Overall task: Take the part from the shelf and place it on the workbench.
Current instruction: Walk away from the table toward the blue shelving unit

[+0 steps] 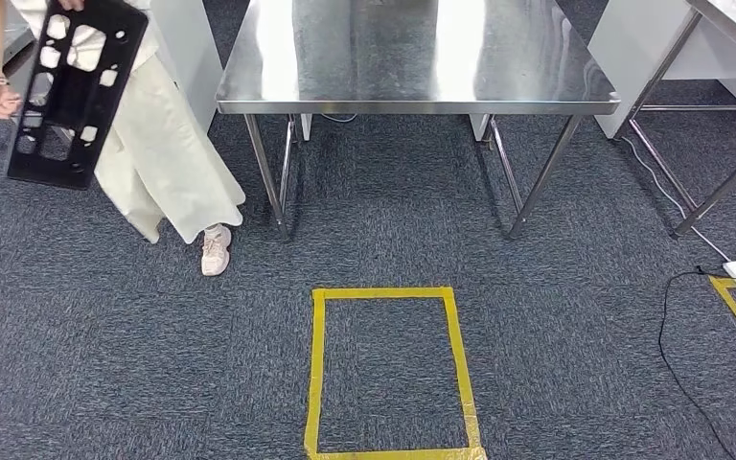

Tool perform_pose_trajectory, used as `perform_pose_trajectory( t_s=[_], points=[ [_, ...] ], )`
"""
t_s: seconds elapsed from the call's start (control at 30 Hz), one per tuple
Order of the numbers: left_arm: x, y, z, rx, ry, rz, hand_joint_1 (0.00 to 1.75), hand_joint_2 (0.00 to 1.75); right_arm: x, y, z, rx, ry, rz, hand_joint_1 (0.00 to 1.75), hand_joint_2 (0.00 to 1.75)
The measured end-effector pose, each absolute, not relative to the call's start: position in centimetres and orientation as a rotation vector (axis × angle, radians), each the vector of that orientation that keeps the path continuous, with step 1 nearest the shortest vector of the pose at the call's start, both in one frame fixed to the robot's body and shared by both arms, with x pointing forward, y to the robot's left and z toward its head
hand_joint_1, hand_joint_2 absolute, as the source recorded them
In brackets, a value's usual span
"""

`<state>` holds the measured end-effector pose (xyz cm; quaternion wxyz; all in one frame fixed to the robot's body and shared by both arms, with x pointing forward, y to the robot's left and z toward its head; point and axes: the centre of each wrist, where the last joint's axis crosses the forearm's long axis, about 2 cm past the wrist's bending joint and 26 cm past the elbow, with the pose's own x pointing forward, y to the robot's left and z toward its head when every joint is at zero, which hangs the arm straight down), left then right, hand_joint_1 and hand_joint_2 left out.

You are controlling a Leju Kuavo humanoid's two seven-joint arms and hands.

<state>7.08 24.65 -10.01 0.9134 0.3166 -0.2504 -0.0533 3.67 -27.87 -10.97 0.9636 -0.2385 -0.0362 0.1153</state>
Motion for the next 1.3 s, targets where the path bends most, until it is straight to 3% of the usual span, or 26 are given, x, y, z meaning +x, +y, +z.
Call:
perform_pose_trajectory(
  t_s=[1.3],
  points=[
    [6.83, 24.67, -10.09, 0.627, -0.509, -0.079, 0.0, 0.0, 3.34, -28.1, -11.01, -0.484, -0.079, 0.25, 0.0, 0.0]
  ],
)
